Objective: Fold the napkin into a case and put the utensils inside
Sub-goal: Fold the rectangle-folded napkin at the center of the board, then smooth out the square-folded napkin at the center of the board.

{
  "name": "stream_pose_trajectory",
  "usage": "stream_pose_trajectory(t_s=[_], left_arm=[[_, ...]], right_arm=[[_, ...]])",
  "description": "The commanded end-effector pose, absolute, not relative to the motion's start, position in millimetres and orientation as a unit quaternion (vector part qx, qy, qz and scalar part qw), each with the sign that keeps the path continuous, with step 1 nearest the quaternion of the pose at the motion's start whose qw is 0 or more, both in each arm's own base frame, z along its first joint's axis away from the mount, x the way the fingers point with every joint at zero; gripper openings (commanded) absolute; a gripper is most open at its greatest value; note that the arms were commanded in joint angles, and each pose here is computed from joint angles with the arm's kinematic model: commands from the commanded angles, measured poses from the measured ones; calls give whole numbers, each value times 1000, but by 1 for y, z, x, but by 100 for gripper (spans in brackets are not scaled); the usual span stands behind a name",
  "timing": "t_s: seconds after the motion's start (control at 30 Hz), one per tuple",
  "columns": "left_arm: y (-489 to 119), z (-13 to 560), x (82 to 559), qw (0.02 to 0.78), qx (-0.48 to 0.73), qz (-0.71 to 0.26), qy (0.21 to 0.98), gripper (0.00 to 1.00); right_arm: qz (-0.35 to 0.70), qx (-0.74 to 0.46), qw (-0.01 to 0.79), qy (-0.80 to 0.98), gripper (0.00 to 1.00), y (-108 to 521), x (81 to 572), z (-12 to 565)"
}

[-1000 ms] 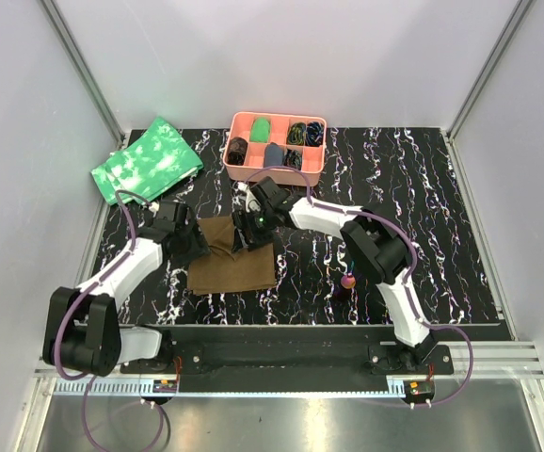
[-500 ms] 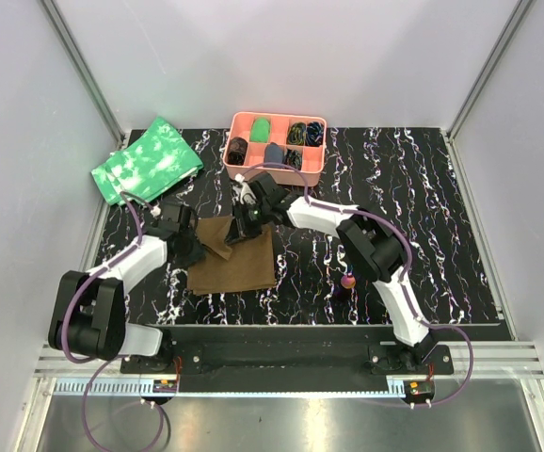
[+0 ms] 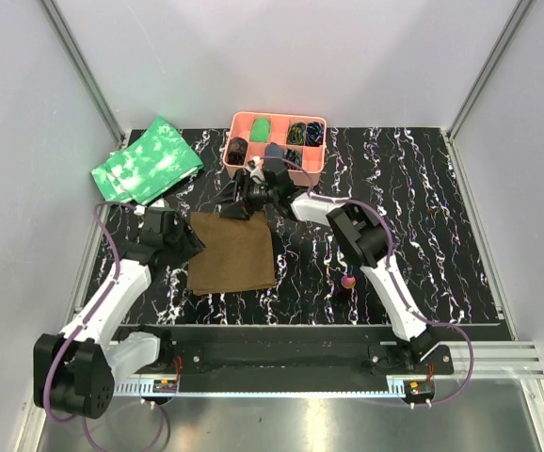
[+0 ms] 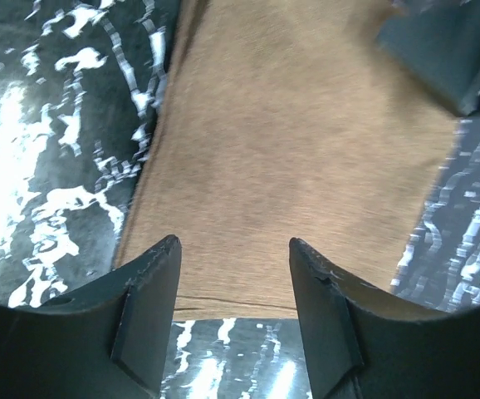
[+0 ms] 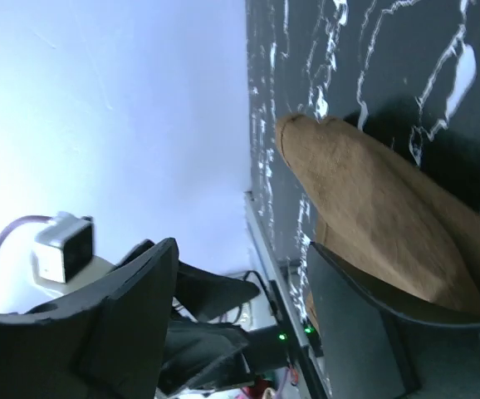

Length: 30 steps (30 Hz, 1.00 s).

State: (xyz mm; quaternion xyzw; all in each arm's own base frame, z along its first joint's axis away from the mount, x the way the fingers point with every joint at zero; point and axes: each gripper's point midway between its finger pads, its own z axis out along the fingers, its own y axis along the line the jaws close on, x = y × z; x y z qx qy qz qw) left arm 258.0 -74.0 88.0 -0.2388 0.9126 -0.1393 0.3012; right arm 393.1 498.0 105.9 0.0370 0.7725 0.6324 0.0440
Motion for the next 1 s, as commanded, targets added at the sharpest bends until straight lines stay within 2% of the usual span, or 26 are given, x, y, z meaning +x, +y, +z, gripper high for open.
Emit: stream_pose_trajectory(t_s=[0.0,0.07,0.17,0.3,0.43,0.47,0.5,0.57,0.77,0.87,0.97], left_arm=[[-96,106,273,297,-206,-199,911,55],[-114,96,278,261,-186,-234,918,53],[-133,77,281,222,-174,-263,923,47],[-148,67,284,214,-166,-270,924,45],[-154,67,293,220,-166,-270,922,46],[-154,68,297,222,-168,-270,922,45],[-154,74,305,229,-168,-272,919,45],[-153,73,314,223,-177,-275,918,45],[-142,54,339,203,-213,-253,922,43],[-134,37,334,190,-230,-227,927,43],[-122,24,322,189,-245,-200,929,45]], right_arm=[[607,-44,104,787,75,479,365,178],[554,-66,141,817,76,459,360,155],[488,-87,154,855,76,428,343,130],[432,-121,164,879,68,403,329,105],[403,-153,198,880,55,397,340,93],[406,-160,198,878,49,400,343,93],[402,-162,186,882,38,400,346,81],[413,-164,185,876,31,408,355,85],[390,-140,211,885,28,405,401,59],[362,-126,214,898,28,392,423,36],[352,-137,223,899,29,384,429,37]])
